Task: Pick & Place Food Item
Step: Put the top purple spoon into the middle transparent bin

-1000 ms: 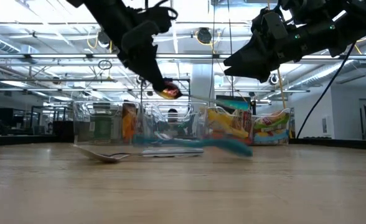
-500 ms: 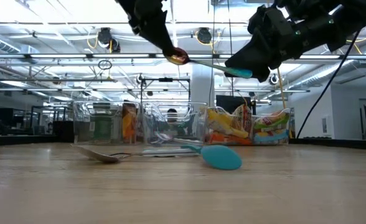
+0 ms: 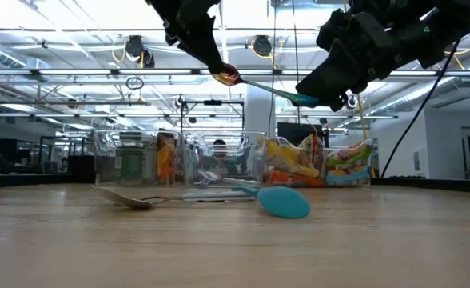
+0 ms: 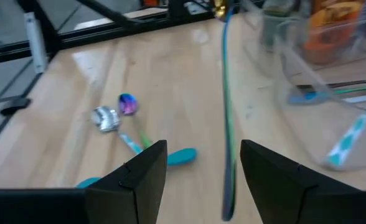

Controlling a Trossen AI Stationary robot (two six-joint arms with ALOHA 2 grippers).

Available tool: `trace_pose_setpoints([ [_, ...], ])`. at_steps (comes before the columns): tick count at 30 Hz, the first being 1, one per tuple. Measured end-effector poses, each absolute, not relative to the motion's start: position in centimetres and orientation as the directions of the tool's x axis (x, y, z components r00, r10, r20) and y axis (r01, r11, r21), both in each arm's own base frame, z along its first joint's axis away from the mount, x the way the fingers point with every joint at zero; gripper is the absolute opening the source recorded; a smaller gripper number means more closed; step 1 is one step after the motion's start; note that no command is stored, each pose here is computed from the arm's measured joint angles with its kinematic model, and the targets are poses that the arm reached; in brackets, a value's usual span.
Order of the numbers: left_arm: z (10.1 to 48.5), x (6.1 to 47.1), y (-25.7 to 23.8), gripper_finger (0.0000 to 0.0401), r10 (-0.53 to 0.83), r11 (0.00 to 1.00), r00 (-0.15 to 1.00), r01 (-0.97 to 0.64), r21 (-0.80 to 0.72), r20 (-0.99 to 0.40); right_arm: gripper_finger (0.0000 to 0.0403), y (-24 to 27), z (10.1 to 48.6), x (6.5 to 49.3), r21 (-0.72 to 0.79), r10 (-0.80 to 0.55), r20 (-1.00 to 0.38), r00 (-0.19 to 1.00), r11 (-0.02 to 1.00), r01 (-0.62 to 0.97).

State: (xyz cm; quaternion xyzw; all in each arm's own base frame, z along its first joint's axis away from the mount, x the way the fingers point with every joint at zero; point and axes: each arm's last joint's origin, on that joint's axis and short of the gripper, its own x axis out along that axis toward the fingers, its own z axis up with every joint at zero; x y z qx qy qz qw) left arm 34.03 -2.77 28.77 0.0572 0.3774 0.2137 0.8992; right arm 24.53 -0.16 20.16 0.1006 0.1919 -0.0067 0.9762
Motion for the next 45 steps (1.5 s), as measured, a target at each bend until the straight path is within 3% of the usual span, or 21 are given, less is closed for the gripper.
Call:
trace_pose_setpoints([
  [5,28.7,34.0,-2.8,0.0009,0.425,0.902,0.624,-0.352,0.249,-0.656,0.0195,-0.4,20.2,24.5,0.156,-0.034,-0.375,0.927,0.983,0.099],
  [9,28.7,34.0,-2.8,0.0006,0.423,0.903,0.624,-0.351,0.248,-0.657,0.0171,-0.4,20.2,24.5,0.119,-0.036,-0.374,0.927,0.989,0.086],
  [21,28.7,34.0,-2.8,0.0008,0.42,0.904,0.625,-0.352,0.243,-0.658,0.001,-0.4,20.2,24.5,0.056,-0.04,-0.375,0.926,0.996,0.066],
  [28,28.9,34.3,-2.8,0.0005,0.425,0.904,0.648,-0.344,0.255,-0.632,0.0005,-0.4,20.1,24.5,0.039,-0.042,-0.38,0.924,0.997,0.061],
  [45,31.4,36.0,-3.2,0.001,0.402,0.915,0.818,-0.34,0.218,-0.411,0.0001,-0.4,19.9,25.5,0.045,-0.035,-0.316,0.948,0.998,0.052],
])
